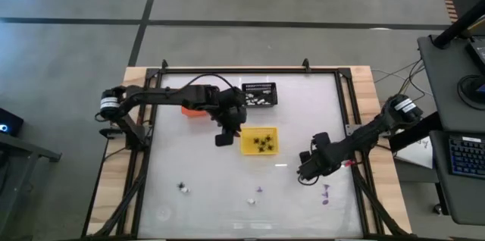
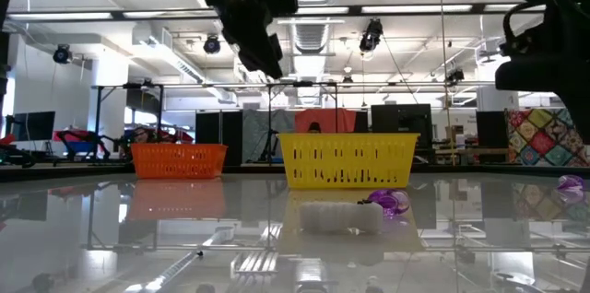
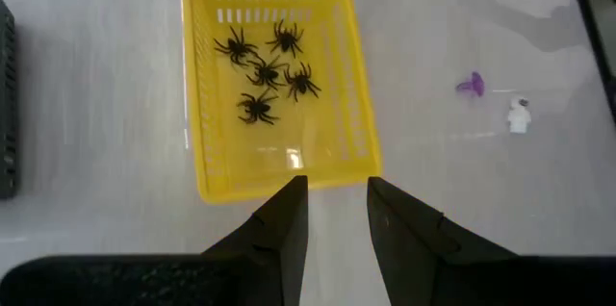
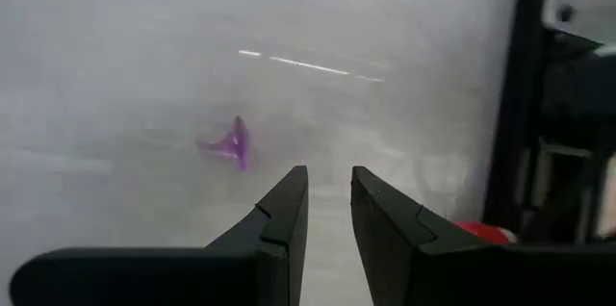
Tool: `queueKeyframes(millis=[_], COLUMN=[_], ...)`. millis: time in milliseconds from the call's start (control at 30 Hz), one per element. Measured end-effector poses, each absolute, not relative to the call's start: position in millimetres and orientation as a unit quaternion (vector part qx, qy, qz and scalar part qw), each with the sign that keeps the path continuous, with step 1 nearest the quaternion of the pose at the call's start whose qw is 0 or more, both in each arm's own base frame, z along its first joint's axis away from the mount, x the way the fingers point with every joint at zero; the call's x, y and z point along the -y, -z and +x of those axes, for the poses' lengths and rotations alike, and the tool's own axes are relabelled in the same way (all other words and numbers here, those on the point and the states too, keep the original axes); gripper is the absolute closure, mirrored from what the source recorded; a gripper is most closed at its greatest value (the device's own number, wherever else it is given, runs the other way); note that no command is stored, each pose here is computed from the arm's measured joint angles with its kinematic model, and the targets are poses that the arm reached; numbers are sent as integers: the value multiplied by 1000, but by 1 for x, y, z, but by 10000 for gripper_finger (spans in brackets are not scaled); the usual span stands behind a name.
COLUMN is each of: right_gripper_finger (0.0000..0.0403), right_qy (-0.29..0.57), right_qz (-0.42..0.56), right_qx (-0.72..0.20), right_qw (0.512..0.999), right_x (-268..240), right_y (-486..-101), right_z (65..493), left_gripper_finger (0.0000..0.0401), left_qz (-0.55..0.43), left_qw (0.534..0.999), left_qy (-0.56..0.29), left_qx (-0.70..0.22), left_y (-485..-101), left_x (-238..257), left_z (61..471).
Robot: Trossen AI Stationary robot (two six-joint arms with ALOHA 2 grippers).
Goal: Sort Halloween decoration
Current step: Put the violet witch hat into the orange bin
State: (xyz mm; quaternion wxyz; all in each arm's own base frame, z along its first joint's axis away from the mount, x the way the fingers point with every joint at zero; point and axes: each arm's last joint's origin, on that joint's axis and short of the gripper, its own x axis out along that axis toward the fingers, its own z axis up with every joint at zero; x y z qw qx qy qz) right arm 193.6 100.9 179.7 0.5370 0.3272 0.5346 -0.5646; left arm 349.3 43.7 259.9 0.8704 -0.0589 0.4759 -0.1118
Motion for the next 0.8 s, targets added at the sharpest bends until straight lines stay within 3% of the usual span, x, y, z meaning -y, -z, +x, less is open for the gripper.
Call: queueKeyframes(millis=[333, 800], right_gripper_finger=[330, 330], right_qy=[502, 480], right_qz=[377, 373], right_qx=[-508, -527], right_qw=[590, 595], right_x=[-86, -76], right_y=[-165, -157], right_z=[194, 200], left_gripper_finger=[310, 310], left_qz=[-51, -55], left_qw=[874, 866], left_qy=[110, 109], left_qx=[-471, -485], left_y=[-286, -293], left_x=[-41, -39], left_z=[327, 315])
